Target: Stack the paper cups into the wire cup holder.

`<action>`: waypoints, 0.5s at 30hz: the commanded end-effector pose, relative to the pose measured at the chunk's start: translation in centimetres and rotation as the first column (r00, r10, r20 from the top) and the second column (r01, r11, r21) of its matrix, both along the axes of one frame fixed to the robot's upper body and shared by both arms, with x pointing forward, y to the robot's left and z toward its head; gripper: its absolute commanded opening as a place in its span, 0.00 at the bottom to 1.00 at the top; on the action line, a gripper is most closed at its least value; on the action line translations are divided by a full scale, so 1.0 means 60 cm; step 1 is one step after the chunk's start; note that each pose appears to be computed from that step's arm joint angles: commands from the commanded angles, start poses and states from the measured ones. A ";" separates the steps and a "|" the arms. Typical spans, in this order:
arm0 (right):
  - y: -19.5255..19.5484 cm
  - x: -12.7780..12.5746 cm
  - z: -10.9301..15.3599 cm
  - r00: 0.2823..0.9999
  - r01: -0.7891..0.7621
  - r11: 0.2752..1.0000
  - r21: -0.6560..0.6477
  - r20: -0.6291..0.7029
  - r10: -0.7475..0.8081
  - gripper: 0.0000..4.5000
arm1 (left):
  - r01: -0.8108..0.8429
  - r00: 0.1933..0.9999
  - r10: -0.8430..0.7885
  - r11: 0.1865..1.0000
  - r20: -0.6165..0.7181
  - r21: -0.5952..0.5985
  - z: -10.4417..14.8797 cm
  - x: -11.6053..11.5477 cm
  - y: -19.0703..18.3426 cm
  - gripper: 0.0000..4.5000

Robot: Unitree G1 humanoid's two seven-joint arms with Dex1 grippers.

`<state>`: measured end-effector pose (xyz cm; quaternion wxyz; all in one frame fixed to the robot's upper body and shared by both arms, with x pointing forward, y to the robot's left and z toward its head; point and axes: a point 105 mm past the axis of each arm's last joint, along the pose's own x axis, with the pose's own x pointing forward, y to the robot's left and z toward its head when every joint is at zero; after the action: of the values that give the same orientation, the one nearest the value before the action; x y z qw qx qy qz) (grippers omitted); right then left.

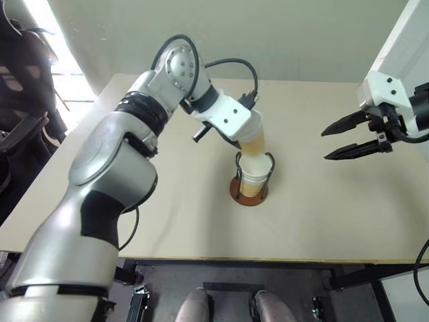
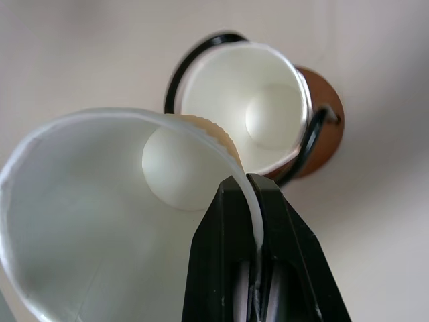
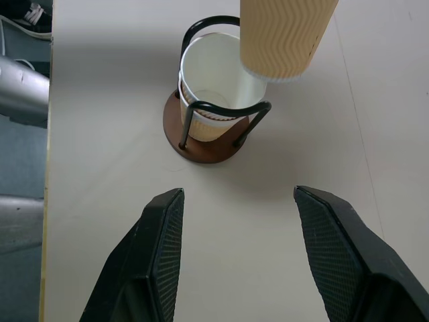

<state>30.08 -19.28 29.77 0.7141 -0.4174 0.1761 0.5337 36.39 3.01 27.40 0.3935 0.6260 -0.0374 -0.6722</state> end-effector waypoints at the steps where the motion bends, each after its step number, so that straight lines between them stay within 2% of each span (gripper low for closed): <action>1: -0.005 -0.008 0.028 0.998 0.005 1.000 -0.005 0.055 -0.005 0.59 | 0.050 0.998 -0.048 0.998 0.039 -0.034 0.046 -0.015 -0.018 0.01; 15: -0.006 -0.008 0.031 0.998 0.011 1.000 -0.007 0.055 -0.011 0.59 | 0.083 0.996 -0.084 0.996 0.017 0.008 0.027 -0.022 -0.030 0.01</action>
<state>30.06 -19.60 30.30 0.7188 -0.4201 0.1756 0.5254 35.67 1.51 28.66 0.3777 0.6326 -0.0577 -0.6737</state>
